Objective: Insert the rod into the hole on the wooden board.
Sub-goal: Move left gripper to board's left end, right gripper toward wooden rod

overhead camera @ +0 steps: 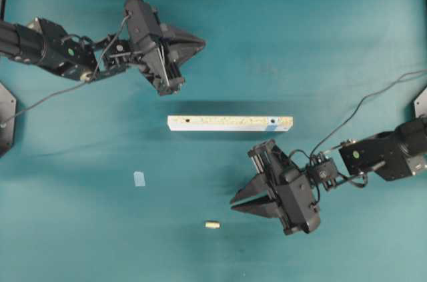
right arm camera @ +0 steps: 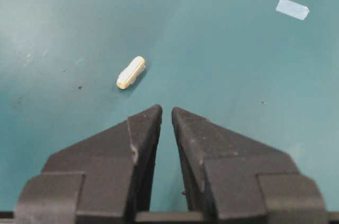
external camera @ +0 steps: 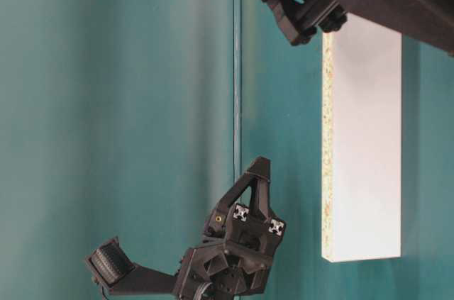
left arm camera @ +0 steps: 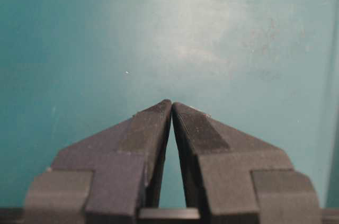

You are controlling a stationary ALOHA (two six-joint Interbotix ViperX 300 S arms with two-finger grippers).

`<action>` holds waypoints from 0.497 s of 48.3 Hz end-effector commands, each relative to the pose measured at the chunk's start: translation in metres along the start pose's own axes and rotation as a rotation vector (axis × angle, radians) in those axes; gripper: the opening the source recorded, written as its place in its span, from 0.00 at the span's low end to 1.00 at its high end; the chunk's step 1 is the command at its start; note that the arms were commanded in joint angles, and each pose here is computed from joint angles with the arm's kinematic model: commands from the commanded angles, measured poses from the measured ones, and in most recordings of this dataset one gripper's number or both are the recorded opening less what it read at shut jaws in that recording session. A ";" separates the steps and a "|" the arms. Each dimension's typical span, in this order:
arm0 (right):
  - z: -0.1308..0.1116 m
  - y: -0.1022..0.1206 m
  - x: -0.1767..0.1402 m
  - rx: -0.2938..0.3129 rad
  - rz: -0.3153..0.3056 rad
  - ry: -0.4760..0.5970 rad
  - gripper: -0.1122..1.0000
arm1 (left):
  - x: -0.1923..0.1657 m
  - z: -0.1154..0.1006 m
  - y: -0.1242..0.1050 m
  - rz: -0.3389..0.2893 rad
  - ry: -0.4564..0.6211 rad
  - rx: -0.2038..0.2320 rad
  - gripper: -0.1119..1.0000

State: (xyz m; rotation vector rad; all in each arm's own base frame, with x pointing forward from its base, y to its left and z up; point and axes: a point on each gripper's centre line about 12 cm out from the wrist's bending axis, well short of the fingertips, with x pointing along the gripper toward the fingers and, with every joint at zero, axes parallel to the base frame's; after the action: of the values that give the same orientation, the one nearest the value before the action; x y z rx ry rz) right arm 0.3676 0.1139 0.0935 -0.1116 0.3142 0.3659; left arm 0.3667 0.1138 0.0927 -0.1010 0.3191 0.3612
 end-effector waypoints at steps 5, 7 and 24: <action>0.016 0.001 0.004 0.009 0.003 -0.015 0.22 | -0.006 0.035 -0.013 -0.051 -0.025 0.030 0.22; 0.019 0.001 0.006 0.011 0.002 0.000 0.15 | -0.007 0.038 -0.013 -0.052 -0.015 0.030 0.18; 0.035 0.002 0.011 0.004 -0.001 0.175 0.10 | -0.025 0.048 -0.018 -0.069 0.082 0.028 0.19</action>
State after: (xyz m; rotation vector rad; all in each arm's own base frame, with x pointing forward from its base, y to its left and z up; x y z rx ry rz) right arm 0.3823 0.1210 0.1045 -0.1410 0.5156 0.3513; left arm 0.3646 0.0995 0.1316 -0.1020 0.4246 0.2964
